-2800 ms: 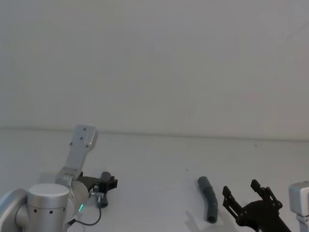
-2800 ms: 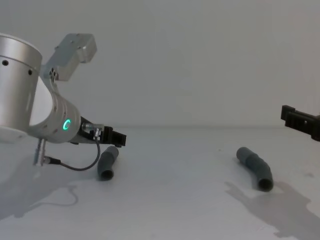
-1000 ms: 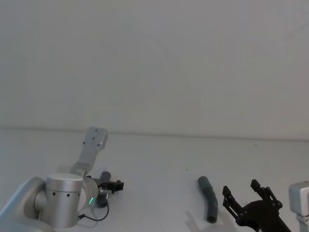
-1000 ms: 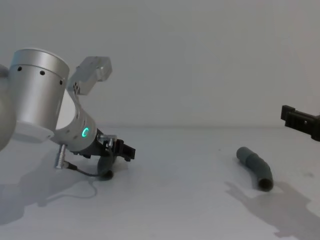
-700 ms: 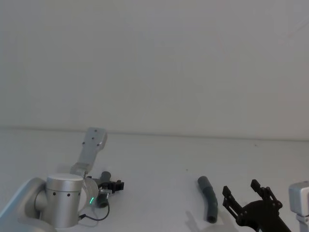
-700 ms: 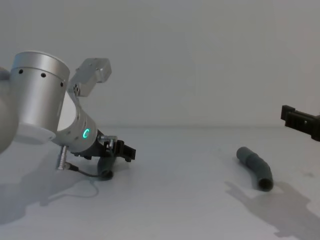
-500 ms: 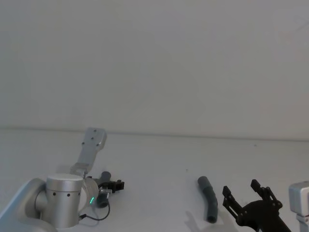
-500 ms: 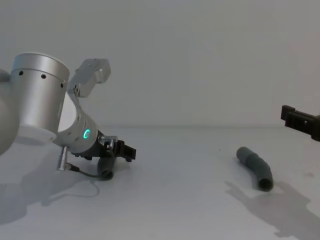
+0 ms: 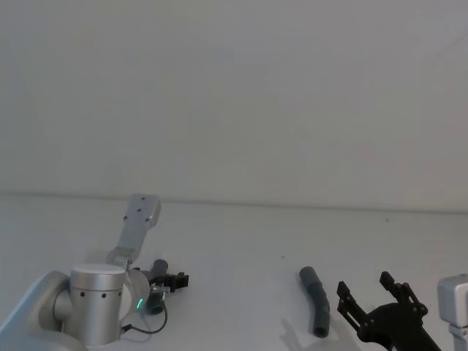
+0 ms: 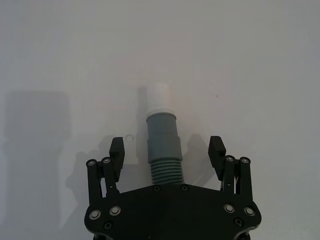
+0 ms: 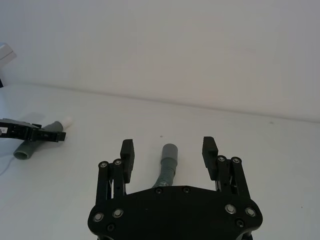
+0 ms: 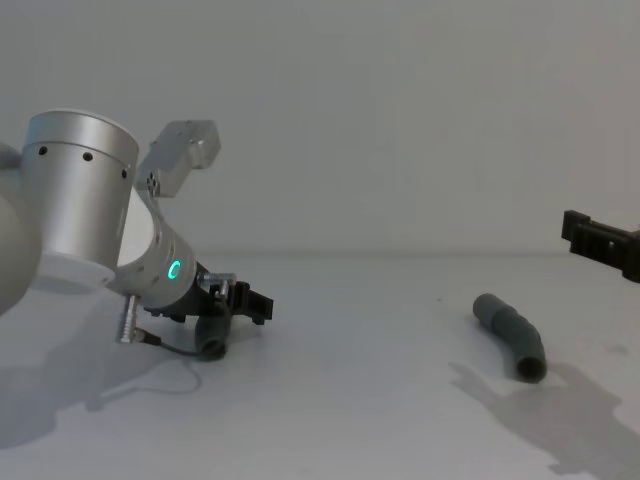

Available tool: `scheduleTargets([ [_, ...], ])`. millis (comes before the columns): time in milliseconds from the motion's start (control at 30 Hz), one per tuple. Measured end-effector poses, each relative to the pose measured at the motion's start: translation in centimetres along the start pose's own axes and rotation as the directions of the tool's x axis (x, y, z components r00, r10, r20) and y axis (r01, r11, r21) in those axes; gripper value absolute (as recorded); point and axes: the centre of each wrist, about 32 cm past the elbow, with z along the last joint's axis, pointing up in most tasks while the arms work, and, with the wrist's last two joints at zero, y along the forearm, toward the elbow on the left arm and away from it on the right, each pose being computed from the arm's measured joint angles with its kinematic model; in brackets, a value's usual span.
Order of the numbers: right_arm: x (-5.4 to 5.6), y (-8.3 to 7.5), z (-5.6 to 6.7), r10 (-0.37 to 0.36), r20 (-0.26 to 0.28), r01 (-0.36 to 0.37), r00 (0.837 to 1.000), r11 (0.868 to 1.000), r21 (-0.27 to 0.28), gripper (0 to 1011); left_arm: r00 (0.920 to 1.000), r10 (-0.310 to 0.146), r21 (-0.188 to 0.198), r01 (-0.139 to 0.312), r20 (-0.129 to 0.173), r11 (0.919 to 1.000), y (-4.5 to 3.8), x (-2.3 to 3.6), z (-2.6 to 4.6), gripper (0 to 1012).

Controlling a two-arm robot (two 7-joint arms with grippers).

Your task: Use both hands to pick up one end of the pipe from the table, align the ends, and insert them.

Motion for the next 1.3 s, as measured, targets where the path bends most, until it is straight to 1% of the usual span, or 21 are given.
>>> scheduleTargets([
  [367,0.00,0.00,0.00,0.000,0.000,0.000,1.000,1.000,0.000,828,1.0000,-0.006,0.004,0.006,0.007,1.0000,0.00,0.03,0.06,1002],
  [400,0.00,0.00,0.00,0.000,0.000,0.000,1.000,1.000,0.000,828,0.9999,-0.006,0.005,0.006,0.008,1.0000,-0.01,0.03,0.06,988],
  [567,0.00,0.00,0.00,0.000,0.000,0.000,1.000,1.000,0.000,828,0.9999,-0.008,0.008,0.008,0.010,0.9999,-0.01,0.04,0.05,881],
  [600,0.00,0.00,0.00,0.000,0.000,0.000,1.000,1.000,0.000,828,0.9999,-0.008,0.009,0.008,0.011,0.9999,-0.02,0.05,0.06,845],
  [633,0.00,0.00,0.00,0.000,0.000,0.000,1.000,1.000,0.000,828,0.9999,-0.008,0.009,0.008,0.011,0.9999,-0.02,0.05,0.06,845],
  [700,0.00,0.00,0.00,0.000,0.000,0.000,1.000,1.000,0.000,828,0.9999,-0.009,0.009,0.009,0.011,0.9999,-0.02,0.07,0.06,756],
  [733,0.00,0.00,0.00,0.000,0.000,0.000,1.000,1.000,0.000,828,0.9999,-0.009,0.010,0.009,0.012,0.9999,-0.02,0.07,0.06,756],
  [800,0.00,0.00,0.00,0.000,0.000,0.000,1.000,1.000,0.000,828,0.9999,-0.009,0.010,0.009,0.012,0.9999,-0.02,0.08,0.06,657],
  [867,0.00,0.00,0.00,0.000,0.000,0.000,1.000,1.000,0.000,828,0.9999,-0.009,0.011,0.009,0.012,0.9999,-0.03,0.09,0.07,618],
  [933,0.00,0.00,0.00,0.000,0.000,0.000,1.000,1.000,0.000,828,0.9999,-0.010,0.011,0.009,0.013,0.9999,-0.03,0.09,0.07,535],
  [1000,0.00,0.00,0.00,0.000,0.000,0.000,1.000,1.000,0.000,828,0.9999,-0.010,0.011,0.010,0.013,0.9999,-0.03,0.09,0.08,499],
  [1100,0.00,0.00,0.00,0.000,0.000,0.000,1.000,1.000,0.000,828,0.9999,-0.010,0.012,0.010,0.013,0.9999,-0.03,0.09,0.08,370],
  [1133,0.00,0.00,0.00,0.000,0.000,0.000,1.000,1.000,0.000,828,0.9999,-0.010,0.012,0.010,0.013,0.9999,-0.02,0.09,0.08,348],
  [1300,0.00,0.00,0.00,0.000,0.000,0.000,1.000,1.000,0.000,828,0.9999,-0.010,0.012,0.010,0.014,0.9999,-0.02,0.10,0.08,336],
])
